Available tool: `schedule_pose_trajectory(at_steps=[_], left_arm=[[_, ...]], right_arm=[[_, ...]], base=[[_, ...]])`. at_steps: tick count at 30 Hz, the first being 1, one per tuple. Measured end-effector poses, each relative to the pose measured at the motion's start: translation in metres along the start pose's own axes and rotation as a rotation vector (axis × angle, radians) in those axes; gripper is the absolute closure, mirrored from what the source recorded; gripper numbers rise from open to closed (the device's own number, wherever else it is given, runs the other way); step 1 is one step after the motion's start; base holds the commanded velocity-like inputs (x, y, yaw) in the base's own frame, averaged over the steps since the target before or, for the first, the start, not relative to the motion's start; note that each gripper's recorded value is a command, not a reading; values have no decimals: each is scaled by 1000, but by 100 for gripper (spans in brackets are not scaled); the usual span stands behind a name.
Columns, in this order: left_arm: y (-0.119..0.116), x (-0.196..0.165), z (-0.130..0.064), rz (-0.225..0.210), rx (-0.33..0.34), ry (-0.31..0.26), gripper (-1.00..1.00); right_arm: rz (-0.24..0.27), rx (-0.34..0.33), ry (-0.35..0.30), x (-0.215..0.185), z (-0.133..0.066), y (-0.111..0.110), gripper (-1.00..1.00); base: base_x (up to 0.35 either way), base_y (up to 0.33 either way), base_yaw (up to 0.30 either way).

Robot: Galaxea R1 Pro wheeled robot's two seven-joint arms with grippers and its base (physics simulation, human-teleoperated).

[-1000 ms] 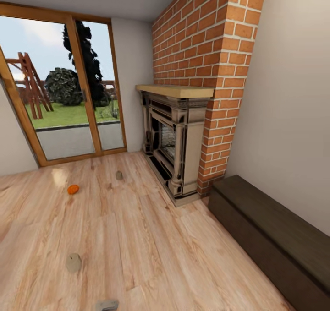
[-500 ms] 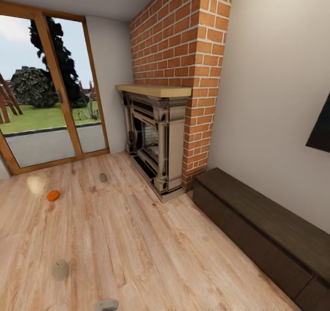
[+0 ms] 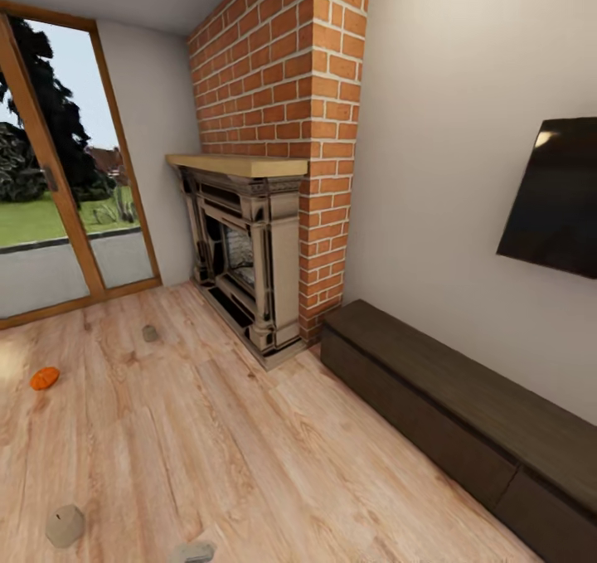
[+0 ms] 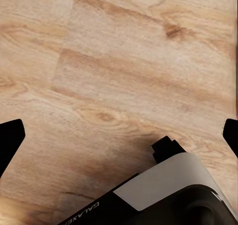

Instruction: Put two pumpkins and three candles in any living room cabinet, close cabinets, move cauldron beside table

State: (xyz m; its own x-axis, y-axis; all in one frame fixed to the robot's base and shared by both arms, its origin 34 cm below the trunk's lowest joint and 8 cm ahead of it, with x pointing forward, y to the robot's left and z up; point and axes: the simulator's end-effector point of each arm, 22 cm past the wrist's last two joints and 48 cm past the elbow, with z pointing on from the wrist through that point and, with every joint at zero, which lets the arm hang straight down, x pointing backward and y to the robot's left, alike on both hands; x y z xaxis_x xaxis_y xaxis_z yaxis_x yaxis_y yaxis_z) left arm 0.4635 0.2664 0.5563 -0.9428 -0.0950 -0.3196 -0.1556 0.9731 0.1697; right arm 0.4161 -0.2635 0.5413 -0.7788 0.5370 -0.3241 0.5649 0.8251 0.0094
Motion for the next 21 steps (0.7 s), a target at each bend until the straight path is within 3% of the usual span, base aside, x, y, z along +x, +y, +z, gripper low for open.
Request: schedule_pose_trajectory(at_steps=[21], left_arm=[[0, -4, -2, -2, 2, -10, -100]], right_arm=[[1, -6, -8, -3, -2, 3, -100]], base=[[0, 0, -279]])
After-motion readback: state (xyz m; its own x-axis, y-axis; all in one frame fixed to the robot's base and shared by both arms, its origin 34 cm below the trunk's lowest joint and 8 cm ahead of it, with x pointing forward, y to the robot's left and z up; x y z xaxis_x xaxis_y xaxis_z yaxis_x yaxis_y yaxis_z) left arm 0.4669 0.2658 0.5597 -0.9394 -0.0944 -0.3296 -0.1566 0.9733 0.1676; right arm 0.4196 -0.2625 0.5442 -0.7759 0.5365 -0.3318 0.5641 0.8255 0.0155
